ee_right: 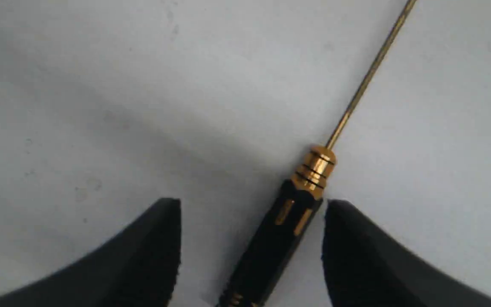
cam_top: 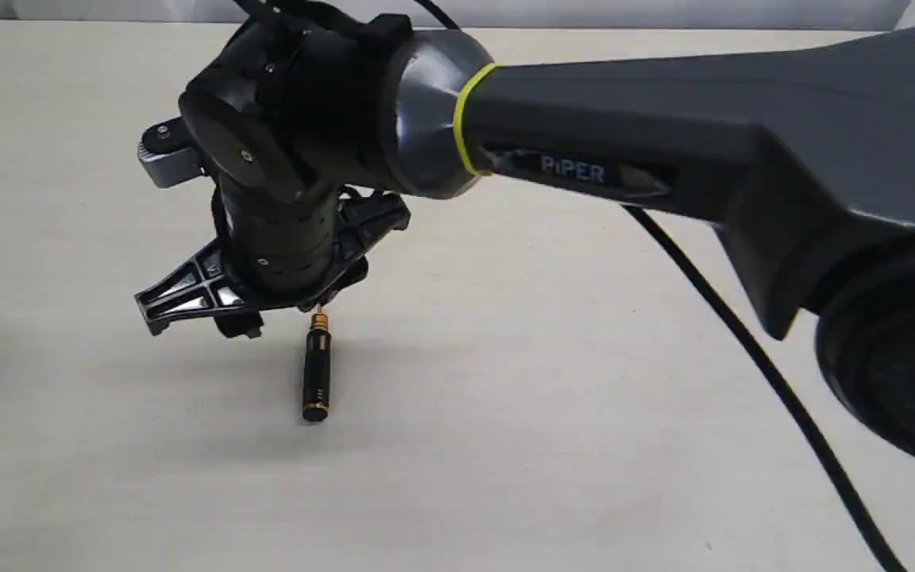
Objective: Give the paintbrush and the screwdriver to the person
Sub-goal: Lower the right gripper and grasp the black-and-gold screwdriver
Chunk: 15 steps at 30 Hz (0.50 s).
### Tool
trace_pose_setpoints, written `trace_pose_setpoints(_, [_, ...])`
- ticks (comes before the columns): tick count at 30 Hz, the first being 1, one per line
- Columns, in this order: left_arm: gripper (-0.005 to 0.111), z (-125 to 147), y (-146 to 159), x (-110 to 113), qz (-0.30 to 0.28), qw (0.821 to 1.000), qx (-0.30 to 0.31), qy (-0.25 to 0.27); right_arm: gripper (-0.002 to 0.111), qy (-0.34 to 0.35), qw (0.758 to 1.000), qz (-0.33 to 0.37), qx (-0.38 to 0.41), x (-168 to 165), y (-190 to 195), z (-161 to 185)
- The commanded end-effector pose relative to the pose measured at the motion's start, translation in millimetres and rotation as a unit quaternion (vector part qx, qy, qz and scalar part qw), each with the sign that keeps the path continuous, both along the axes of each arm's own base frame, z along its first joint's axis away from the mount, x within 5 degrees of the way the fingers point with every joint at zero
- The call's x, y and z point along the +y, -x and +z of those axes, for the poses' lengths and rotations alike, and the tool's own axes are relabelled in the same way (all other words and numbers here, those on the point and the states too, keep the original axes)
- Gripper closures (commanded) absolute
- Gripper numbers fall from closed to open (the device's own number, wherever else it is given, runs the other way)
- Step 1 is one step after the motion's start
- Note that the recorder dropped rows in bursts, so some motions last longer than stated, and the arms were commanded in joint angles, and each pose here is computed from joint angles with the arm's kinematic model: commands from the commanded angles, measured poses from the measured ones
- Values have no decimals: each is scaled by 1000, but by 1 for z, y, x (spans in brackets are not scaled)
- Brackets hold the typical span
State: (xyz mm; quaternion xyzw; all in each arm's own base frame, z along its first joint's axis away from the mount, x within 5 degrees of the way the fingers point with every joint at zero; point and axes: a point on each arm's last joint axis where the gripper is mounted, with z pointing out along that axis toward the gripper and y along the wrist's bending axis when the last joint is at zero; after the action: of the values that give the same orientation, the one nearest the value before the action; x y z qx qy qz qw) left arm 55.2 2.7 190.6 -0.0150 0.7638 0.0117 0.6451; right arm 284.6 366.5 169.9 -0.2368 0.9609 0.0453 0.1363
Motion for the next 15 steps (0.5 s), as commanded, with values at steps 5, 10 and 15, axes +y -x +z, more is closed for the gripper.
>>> trace_pose_setpoints(5, [107, 0, 0, -1, -4, 1000, -3, 3, 55, 17, 1000, -4, 18, 2, -3, -30])
trace_pose_setpoints(10, [107, 0, 0, -1, -4, 1000, -3, 3, 65, 37, 999, -6, 33, 1, -5, -54])
trace_pose_setpoints(15, [107, 0, 0, -1, -4, 1000, -3, 3, 84, 41, 998, -21, 46, -4, -10, -64])
